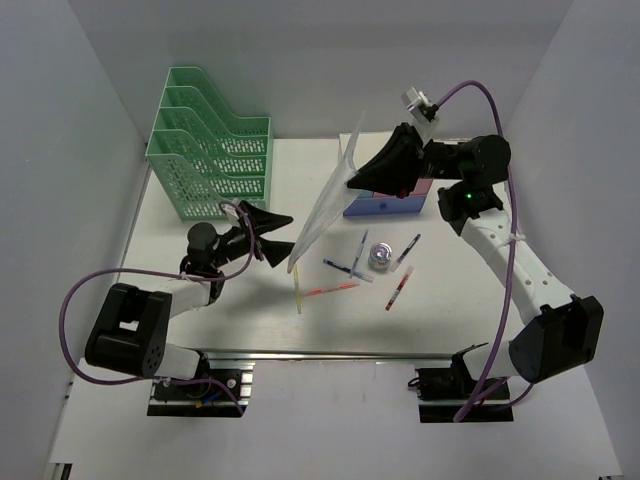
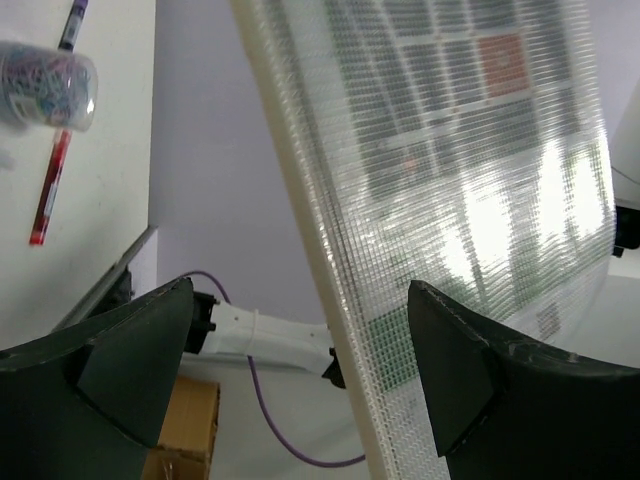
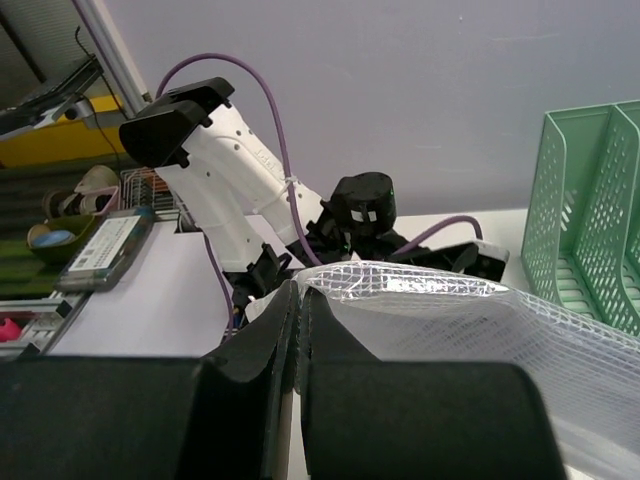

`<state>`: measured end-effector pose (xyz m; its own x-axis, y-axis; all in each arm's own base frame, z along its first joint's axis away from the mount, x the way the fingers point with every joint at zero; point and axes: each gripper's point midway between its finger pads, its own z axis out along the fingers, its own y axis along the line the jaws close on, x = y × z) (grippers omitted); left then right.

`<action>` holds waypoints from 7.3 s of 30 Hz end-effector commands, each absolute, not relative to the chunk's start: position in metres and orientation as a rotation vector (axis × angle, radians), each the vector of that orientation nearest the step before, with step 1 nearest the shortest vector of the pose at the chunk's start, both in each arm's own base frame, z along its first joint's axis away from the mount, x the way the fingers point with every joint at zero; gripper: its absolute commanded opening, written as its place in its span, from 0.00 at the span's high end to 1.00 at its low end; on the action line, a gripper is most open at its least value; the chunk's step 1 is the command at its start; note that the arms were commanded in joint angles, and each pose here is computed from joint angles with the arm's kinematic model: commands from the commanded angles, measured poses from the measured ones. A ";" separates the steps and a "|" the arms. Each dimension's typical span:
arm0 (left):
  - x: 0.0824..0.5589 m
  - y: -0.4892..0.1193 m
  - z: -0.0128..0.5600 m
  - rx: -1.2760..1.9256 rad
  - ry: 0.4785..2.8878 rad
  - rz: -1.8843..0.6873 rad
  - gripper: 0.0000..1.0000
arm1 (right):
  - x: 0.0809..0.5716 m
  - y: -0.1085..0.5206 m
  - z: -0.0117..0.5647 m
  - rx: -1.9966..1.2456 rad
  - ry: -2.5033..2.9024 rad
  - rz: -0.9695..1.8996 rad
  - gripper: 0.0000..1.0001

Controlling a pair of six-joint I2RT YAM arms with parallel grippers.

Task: Organize the desk

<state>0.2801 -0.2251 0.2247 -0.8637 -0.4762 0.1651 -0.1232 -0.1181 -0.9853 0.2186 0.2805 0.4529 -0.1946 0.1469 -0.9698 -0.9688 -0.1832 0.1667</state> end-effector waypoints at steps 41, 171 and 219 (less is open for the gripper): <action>0.296 -0.270 0.334 -0.454 1.432 -2.496 0.93 | 0.186 0.276 0.351 -1.320 1.153 1.312 1.00; 0.190 -0.072 0.409 -0.111 1.504 -0.577 0.11 | 0.416 0.359 0.423 -1.098 1.152 1.048 1.00; 0.182 -0.105 0.341 0.146 1.590 -0.649 0.09 | 0.434 0.509 0.352 -1.119 0.678 1.063 1.00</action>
<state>0.1819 -0.1029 0.3437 -0.1396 -0.2983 -0.9442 0.4507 0.8299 -0.3288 0.4254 0.5163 0.3397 0.3014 0.2805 -0.9113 -0.9503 0.0103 -0.3111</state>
